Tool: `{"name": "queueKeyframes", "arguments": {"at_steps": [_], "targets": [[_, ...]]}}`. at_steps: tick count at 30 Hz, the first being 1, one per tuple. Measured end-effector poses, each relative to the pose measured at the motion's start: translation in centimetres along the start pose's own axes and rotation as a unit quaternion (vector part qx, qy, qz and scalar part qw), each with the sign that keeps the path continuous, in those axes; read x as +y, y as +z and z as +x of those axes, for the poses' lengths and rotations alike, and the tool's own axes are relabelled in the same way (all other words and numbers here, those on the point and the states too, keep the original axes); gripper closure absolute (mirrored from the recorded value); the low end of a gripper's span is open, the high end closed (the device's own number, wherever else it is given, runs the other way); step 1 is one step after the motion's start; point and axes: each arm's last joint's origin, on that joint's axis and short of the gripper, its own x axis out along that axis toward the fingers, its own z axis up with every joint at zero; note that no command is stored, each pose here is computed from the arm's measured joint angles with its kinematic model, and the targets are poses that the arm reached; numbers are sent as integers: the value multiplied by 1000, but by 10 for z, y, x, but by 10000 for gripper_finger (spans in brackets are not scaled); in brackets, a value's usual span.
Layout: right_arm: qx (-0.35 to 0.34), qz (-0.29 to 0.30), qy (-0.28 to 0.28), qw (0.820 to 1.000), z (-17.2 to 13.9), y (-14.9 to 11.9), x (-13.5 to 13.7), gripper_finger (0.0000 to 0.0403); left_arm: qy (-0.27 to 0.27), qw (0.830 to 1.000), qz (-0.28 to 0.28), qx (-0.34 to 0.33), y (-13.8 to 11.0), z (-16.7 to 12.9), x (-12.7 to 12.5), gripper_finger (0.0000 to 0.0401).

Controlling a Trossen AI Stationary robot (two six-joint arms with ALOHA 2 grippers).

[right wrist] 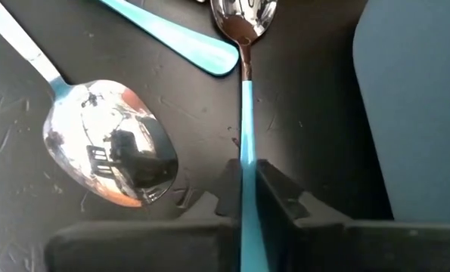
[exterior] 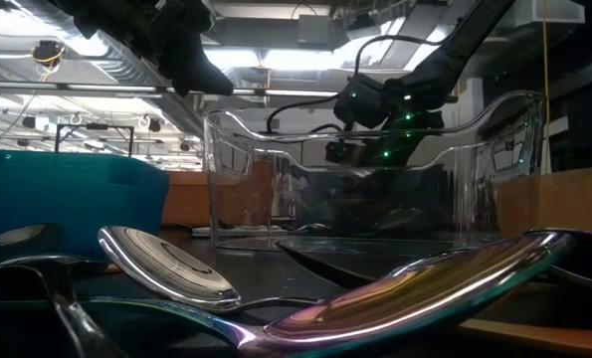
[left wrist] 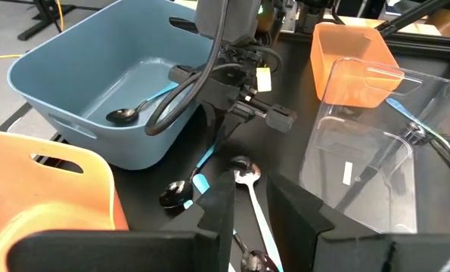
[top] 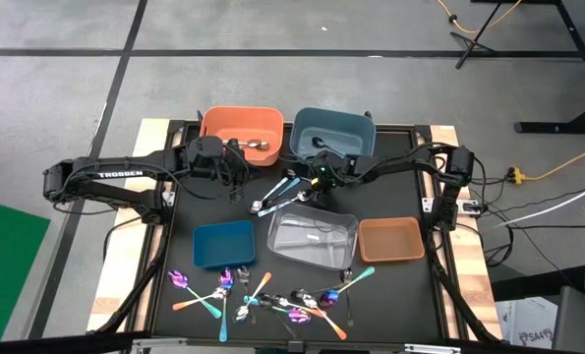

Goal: Sort silverware by color (type)
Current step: Put the blue spoon into the light blue bin

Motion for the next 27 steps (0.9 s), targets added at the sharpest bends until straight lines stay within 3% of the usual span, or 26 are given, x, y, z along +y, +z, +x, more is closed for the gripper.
{"name": "queueKeyframes", "arguments": {"at_steps": [21, 27], "targets": [[-10, 0, 29, 1000, -12, 4, 1, 402, 0, 1000, 0, 0, 0, 0, 0, 328], [14, 0, 39, 999, -13, -1, 2, 403, 0, 1000, 0, 0, 0, 0, 0, 328]]}}
